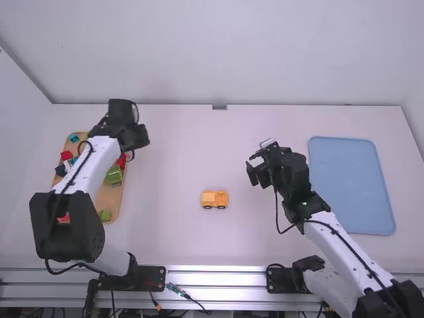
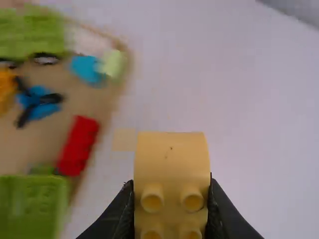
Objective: Assemble lego blocks to make yellow taxi
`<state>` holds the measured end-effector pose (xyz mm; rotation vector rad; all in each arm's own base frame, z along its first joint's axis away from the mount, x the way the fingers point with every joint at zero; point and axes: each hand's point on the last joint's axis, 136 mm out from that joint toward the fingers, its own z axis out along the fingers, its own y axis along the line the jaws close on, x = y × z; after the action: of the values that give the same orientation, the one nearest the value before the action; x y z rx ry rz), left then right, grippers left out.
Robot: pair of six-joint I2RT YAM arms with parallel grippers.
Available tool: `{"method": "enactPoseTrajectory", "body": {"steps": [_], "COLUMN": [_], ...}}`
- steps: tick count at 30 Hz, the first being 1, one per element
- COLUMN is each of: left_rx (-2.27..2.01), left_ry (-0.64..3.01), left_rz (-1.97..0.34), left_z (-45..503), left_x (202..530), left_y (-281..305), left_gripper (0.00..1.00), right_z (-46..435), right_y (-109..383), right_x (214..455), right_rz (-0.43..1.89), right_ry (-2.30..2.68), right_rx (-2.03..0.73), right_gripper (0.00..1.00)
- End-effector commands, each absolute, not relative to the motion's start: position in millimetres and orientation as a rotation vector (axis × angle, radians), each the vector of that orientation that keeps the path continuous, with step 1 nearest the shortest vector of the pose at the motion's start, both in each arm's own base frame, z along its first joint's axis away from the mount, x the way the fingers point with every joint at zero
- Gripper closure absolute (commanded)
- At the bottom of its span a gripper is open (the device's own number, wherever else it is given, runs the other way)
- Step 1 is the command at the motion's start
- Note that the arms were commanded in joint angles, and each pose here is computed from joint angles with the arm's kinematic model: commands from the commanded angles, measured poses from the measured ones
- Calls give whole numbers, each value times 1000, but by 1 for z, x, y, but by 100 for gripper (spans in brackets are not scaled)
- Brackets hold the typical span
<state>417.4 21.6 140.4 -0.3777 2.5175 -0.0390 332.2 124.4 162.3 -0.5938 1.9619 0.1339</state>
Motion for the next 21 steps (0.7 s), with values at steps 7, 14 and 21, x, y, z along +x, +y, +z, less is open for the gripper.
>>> {"method": "enactPoseTrajectory", "body": {"steps": [7, 14, 21], "left_rx": [794, 1305, 1490], "left_ry": [2451, 2166, 2124], "left_rz": [-82, -327, -286], "left_z": [132, 128, 101], "left_x": [385, 339, 312], "left_y": [-140, -238, -273], "left_gripper": [98, 98, 98], "right_z": [189, 198, 212], "right_y": [73, 45, 34], "right_x": [316, 295, 263], "right_rz": [174, 141, 121], "right_ry": [2004, 2013, 1984], "right_rx": [-257, -153, -129], "right_gripper": [1, 1, 1]}}
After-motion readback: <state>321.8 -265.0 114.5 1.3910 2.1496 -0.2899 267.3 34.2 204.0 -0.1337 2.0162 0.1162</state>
